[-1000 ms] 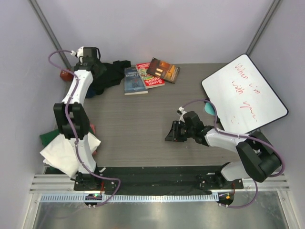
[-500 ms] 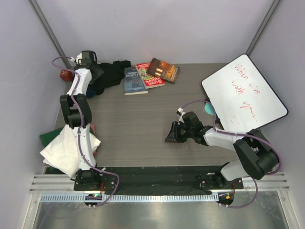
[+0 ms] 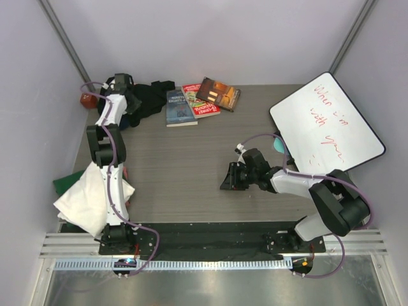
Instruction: Fold and stack the t-shirts
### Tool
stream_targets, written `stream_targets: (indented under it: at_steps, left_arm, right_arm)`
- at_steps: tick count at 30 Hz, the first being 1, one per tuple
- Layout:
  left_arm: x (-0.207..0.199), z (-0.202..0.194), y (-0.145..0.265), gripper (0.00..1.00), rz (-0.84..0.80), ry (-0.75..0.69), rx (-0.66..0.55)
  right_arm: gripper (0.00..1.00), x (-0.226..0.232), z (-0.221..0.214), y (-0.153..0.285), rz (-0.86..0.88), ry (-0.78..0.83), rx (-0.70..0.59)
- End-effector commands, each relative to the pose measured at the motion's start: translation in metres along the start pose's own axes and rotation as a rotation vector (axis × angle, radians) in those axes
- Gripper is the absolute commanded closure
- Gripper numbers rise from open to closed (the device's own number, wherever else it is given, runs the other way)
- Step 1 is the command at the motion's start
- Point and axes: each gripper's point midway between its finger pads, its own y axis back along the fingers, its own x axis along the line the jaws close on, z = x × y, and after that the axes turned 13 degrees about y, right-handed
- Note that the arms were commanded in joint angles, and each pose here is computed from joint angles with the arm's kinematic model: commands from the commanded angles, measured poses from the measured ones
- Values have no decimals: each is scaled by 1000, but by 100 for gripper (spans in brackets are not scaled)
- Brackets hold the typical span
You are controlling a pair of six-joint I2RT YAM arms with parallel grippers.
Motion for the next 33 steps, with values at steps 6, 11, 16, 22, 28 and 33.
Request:
stream_targets:
  at_steps: [6, 11, 16, 22, 28, 33]
  left_arm:
    - [9, -12, 3, 100, 29, -18, 6]
    - [-27, 28, 53, 100, -73, 1, -107]
    - [-66, 57, 108, 100, -202, 32, -168]
    - [-76, 78, 161, 100, -249, 47, -237]
    - [-88, 94, 209, 100, -314, 5, -290]
    - [-92, 88, 211, 100, -333, -20, -251]
  right_arm:
    - [66, 11, 10, 2, 26, 45, -18]
    - [66, 8, 7, 3, 9, 43, -19]
    - [66, 10, 4, 1, 16, 39, -15]
    - [66, 18, 8, 1, 31, 43, -20]
    - [66, 20, 4, 3, 30, 42, -18]
    - [66, 21, 2, 3, 28, 30, -24]
